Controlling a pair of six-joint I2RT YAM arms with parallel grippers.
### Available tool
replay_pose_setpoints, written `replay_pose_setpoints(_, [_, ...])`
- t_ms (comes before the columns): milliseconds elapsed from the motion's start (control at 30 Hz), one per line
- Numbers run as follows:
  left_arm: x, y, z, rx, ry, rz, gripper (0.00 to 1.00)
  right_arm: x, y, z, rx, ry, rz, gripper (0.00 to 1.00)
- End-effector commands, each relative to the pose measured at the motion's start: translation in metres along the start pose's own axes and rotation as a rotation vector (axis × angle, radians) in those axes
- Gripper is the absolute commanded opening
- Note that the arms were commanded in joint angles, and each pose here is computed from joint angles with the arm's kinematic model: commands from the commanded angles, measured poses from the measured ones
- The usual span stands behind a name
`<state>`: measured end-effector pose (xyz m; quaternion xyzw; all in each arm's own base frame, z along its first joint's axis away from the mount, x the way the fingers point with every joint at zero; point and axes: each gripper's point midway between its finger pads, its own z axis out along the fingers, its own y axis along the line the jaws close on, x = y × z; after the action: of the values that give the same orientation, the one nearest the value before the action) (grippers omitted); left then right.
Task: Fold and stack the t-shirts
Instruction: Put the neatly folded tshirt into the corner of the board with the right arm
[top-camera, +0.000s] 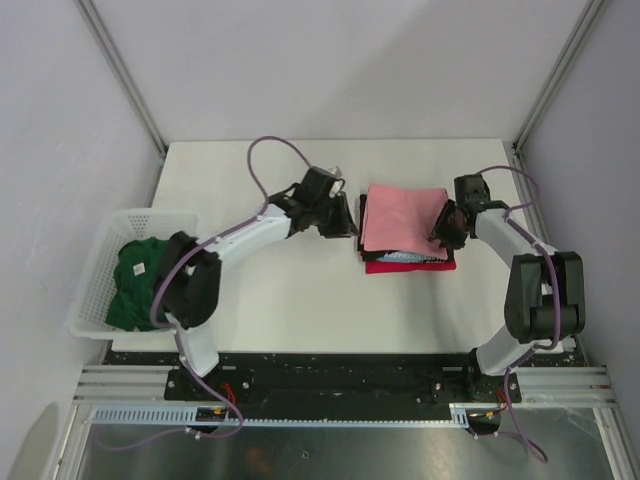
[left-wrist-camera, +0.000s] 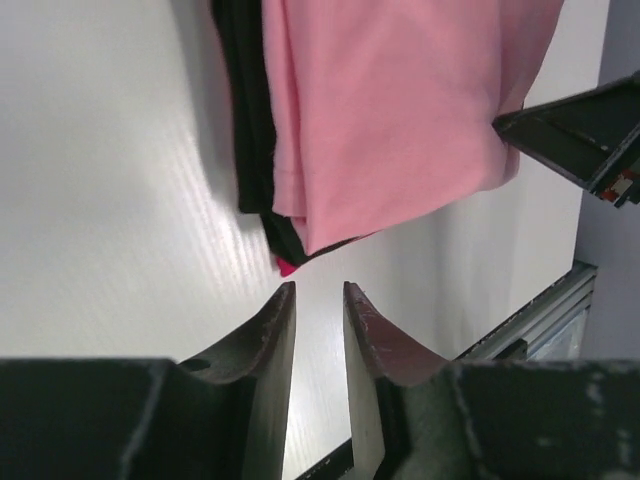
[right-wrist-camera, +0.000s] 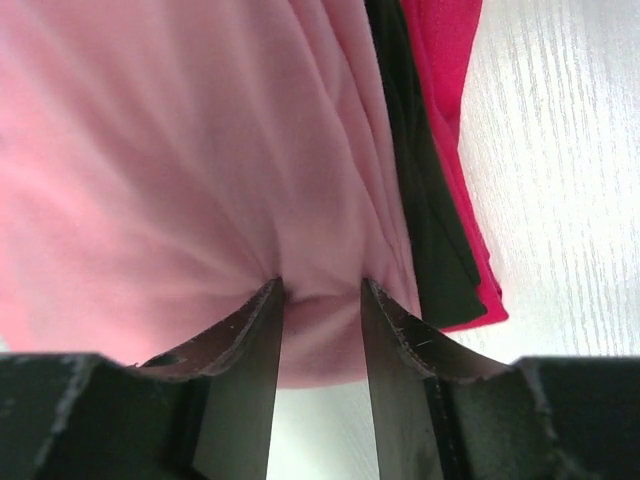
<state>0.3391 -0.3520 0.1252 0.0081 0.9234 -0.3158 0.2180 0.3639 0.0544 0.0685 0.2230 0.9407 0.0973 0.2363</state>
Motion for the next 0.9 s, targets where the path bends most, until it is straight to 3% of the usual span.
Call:
replay_pose_setpoints(0, [-0.024,0.009,-0.050,0.029,-0.097,0.027,0.31,-0.017,0.020,-0.039,-0.058,-0.119,-0.023,0.44])
replay_pose_setpoints(233, [-0.017,0.052,-0.095,0.002,-0.149,-0.005,0.34,0.047,0.089,-0.052,-0.117,-0.085,-0.156,0.52])
replay_pose_setpoints(500, [-0.004,0.070,-0.117,0.004,-0.168,-0.030,0.34,0.124,0.161,-0.016,-0.199,-0.039,-0.105,0.50])
replay_pose_setpoints(667, [0.002,0.075,-0.120,0.002,-0.168,-0.034,0.34,0.144,0.169,0.026,-0.184,0.001,-0.030,0.49])
replay_pose_setpoints(867, [0.004,0.083,-0.123,-0.010,-0.175,-0.040,0.34,0.134,0.158,0.058,-0.126,-0.032,0.044,0.49])
